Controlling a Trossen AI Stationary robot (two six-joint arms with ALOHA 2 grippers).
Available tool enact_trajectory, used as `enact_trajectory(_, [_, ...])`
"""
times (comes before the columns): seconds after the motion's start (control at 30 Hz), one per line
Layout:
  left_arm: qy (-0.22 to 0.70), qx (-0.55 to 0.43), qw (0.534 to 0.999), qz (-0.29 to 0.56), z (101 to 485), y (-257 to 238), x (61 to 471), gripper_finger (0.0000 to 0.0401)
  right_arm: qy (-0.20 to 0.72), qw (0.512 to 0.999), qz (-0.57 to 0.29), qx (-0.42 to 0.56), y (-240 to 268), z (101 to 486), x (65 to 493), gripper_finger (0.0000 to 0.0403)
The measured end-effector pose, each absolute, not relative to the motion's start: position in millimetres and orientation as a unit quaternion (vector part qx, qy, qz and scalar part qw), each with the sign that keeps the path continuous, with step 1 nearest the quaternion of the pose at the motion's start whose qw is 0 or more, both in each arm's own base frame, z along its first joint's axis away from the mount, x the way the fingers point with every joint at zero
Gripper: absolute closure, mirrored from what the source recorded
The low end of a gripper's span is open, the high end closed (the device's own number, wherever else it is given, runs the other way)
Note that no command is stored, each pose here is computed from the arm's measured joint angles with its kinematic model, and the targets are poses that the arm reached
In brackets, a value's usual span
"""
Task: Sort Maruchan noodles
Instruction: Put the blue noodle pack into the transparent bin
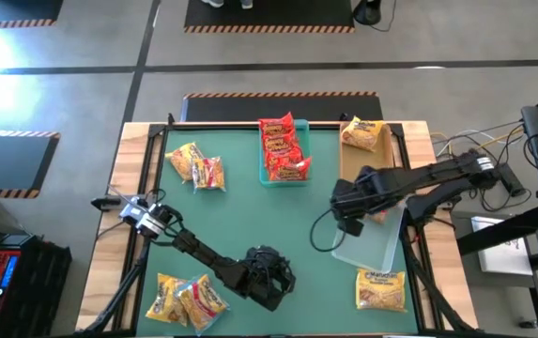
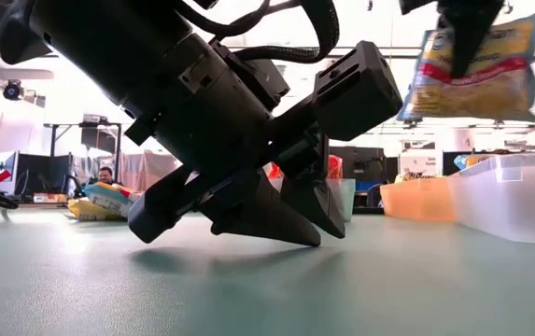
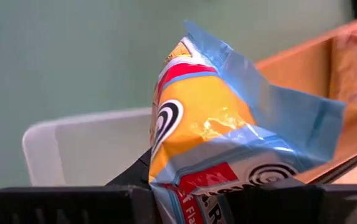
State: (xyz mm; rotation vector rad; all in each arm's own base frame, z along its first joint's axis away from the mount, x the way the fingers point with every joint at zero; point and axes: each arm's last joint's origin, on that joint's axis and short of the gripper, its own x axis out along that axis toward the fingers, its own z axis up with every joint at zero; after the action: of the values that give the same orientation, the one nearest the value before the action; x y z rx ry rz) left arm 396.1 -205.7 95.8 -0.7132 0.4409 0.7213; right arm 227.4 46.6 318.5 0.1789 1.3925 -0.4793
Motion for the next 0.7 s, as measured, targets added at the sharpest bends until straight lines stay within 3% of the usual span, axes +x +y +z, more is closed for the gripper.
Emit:
enact_trajectory(0.27, [0.209,-0.338,0.850,0.346,95.9,-202.6,397.5,0.0326,0.654,0.711,-0.236,0.107,52.1,287.6,186.8,0.0312])
enact_trajectory(0.7, [0.206,-0.340,0.848,0.350,95.9,-198.0,399.9,0.0326,0.667,0.707,-0.214,0.094,49.2,237.1,170.2,0.0304])
